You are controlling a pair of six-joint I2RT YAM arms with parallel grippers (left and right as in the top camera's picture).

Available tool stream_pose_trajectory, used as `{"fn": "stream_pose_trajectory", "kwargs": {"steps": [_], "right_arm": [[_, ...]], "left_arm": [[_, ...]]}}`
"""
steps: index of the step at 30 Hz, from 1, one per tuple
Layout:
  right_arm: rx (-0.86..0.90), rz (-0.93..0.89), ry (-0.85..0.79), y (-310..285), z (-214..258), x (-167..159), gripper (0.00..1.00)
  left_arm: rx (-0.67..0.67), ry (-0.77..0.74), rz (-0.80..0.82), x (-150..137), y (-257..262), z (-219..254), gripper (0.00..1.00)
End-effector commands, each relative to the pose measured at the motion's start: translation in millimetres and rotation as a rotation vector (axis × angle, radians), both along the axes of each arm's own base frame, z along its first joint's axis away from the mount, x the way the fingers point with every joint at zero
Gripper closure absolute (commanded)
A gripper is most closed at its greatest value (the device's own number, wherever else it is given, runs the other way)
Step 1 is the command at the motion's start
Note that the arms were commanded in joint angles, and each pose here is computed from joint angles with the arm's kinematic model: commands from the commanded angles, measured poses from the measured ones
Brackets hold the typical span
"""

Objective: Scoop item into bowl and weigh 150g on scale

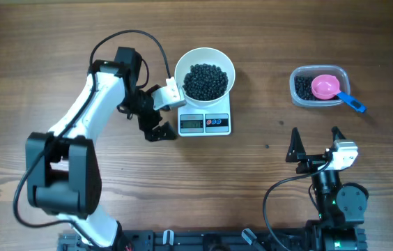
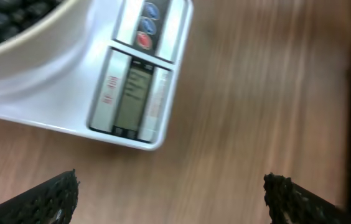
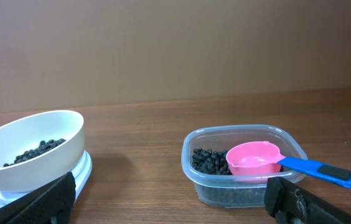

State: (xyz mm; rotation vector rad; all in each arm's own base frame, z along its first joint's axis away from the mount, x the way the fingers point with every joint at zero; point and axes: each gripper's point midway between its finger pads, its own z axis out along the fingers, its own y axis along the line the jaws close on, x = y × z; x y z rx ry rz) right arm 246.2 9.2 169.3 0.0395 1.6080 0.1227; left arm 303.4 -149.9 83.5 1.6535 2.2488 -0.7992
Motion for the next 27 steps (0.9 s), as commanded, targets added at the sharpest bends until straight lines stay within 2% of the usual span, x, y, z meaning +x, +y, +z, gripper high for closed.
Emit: {"fn": "stream_pose_trajectory", "kwargs": {"steps": [1, 4, 8, 14, 19, 22, 27], "right_arm": [[0.005, -0.017, -0.018, -3, 6, -1, 0.0], [0.006, -0.017, -0.018, -3, 6, -1, 0.0], [0.005, -0.017, -0.018, -3, 6, -1, 0.0], [0.005, -0.017, -0.018, -3, 6, -1, 0.0], [0.006, -0.017, -0.018, -3, 6, -1, 0.0], [0.005, -0.017, -0.018, -3, 6, -1, 0.0], [0.006, -0.017, -0.018, -3, 6, -1, 0.0]], "left_arm": [[0.116, 0.028, -0.004, -22, 7, 8, 0.0], [0.266, -0.001, -0.057, -27, 18, -5, 0.0], [0.293, -0.036, -0.081, -28, 16, -24, 0.0], [0.348, -0.209, -0.068, -3, 25, -64, 0.0], [0.331, -0.291, -0.051, 9, 22, -77, 0.0], [0.325, -0.349, -0.138, 12, 21, -88, 0.0], [0.292, -0.394, -0.134, 25, 13, -94, 0.0]]}}
